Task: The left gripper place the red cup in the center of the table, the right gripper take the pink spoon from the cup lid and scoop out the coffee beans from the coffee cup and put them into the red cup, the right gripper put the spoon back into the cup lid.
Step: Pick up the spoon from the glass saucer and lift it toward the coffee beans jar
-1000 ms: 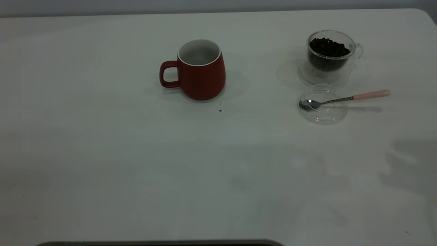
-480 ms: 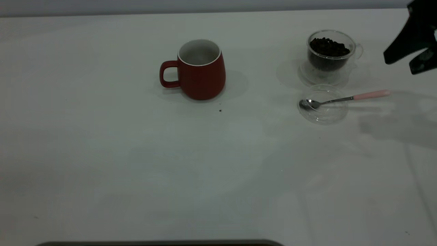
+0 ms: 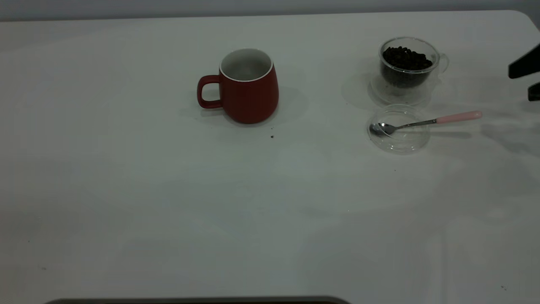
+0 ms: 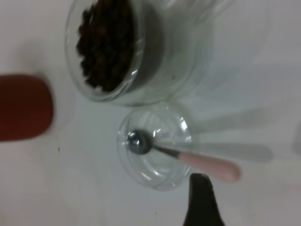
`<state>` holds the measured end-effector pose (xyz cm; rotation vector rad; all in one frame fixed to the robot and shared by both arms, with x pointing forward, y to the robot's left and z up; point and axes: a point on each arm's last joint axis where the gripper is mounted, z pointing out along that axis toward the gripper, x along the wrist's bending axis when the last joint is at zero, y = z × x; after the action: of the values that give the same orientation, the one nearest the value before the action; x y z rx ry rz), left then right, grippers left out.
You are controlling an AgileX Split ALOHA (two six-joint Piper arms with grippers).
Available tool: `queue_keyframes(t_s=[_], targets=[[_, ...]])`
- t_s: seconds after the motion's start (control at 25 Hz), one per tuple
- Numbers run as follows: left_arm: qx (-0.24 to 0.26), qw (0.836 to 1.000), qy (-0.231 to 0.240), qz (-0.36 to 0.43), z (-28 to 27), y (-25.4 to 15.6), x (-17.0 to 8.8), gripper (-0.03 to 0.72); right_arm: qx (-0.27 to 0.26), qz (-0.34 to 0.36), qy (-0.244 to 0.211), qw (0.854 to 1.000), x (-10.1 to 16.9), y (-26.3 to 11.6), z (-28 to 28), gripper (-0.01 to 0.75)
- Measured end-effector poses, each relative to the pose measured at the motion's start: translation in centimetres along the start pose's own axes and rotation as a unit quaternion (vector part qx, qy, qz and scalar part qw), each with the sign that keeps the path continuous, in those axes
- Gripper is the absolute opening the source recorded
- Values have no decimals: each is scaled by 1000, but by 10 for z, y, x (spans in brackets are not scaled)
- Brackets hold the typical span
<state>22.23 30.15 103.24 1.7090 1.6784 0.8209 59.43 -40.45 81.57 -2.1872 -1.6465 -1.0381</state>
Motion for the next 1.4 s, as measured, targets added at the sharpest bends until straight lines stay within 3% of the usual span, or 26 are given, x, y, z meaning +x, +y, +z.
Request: queue_keyframes(t_s=[0.4,0.8,1.4], targets=[[0,1000,0,0,0,0,0,505,21,5,68,997,-31,-14,34,560],[0,1000,0,1,0,0,0,505,12,24,112,993,-43,-21,56,560],[0,1000,0,1,0,0,0,505,32,-15,147,989,-16,-27,83,560]])
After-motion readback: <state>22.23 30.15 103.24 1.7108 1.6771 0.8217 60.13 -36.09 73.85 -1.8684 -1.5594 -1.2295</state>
